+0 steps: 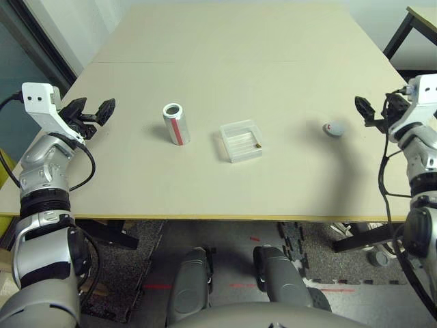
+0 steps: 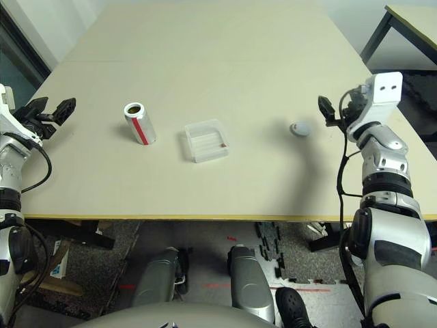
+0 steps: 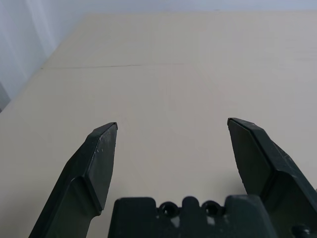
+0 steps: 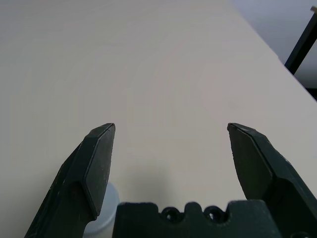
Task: Pour the medicine from the bottle into the box.
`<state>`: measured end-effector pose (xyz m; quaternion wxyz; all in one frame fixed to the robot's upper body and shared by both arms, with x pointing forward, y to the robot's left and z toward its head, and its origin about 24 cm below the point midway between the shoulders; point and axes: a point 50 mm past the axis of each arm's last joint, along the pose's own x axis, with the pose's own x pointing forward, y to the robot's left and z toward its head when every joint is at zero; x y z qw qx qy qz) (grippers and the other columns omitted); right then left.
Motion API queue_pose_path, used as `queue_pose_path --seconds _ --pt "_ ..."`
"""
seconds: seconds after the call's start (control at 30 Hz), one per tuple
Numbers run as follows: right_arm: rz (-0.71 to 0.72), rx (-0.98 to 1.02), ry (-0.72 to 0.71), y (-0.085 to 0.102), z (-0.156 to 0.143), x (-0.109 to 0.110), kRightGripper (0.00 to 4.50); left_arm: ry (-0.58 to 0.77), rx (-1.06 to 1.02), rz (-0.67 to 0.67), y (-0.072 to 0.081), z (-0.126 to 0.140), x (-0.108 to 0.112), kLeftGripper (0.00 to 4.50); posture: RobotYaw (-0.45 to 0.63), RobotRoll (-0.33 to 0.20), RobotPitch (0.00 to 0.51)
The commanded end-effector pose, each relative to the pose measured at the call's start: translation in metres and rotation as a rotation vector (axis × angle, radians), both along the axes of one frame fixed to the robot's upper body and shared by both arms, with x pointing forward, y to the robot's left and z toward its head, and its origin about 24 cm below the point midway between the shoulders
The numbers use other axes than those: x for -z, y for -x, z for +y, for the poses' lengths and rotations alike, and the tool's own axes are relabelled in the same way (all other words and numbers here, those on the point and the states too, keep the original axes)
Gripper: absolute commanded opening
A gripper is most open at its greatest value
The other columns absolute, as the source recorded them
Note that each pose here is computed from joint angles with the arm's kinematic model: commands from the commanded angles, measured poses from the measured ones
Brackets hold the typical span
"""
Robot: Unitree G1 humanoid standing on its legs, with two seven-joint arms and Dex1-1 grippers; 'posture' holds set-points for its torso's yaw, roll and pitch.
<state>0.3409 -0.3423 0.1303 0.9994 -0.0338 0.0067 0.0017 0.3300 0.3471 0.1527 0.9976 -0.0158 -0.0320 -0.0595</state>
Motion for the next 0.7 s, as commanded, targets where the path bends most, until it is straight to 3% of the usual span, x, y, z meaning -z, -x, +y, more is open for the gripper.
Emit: queue_pose_path --seconds 0.03,0.7 --pt "-0.017 0.02 -0.009 0.0039 -0.0049 0.0002 4.5 -0.01 -0.007 0.004 -0.0015 0.0029 -0.002 4.46 -0.17 0.0 0.149" --pt "0.0 -0.001 -0.022 0.0038 0.0002 0.0076 4.5 -0.01 -0.036 -0.01 -0.0013 0.0113 -0.0081 4.46 -0.15 0.0 0.159"
